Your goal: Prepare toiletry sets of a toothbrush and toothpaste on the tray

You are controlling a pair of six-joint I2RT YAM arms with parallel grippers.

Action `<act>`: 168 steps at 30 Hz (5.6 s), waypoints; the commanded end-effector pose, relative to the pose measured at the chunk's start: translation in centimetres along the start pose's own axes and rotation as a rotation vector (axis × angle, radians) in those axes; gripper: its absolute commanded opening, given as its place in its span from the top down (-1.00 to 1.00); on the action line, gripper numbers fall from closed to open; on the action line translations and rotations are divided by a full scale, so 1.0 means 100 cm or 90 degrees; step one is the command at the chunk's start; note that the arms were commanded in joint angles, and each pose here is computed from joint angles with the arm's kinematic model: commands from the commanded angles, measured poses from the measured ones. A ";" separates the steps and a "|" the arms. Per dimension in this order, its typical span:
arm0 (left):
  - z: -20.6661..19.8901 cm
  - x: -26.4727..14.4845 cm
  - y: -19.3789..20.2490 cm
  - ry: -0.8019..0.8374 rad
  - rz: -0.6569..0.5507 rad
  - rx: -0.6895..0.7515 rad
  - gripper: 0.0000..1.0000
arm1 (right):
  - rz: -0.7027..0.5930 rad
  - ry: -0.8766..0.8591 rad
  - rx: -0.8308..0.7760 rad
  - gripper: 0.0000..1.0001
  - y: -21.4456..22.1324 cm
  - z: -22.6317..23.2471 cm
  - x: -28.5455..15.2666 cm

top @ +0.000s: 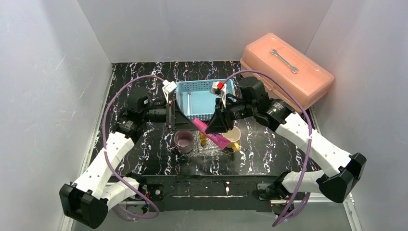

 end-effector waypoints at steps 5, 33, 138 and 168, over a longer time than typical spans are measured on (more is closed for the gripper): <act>-0.024 -0.001 0.013 0.054 0.048 0.021 -0.64 | -0.027 -0.083 -0.041 0.97 -0.013 0.022 0.014; -0.010 0.004 0.024 0.041 0.072 0.024 0.75 | -0.021 -0.069 -0.014 0.92 -0.008 0.016 0.020; -0.042 -0.042 -0.122 0.106 -0.400 -0.275 1.00 | -0.541 0.045 0.222 0.37 -0.129 -0.072 -0.052; -0.014 -0.024 -0.098 0.057 -0.285 -0.221 0.01 | -0.502 0.094 0.177 0.97 -0.121 -0.072 -0.052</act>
Point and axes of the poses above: each gripper's point midway between its finger pads, its own x axis out along the fingers, its own z axis along the line the jaws close on, y = z × x, the point moved 1 cm from there along -x, back along the fingers, and after that the axes turned 10 degrees about -x, right-handed, at the moved point
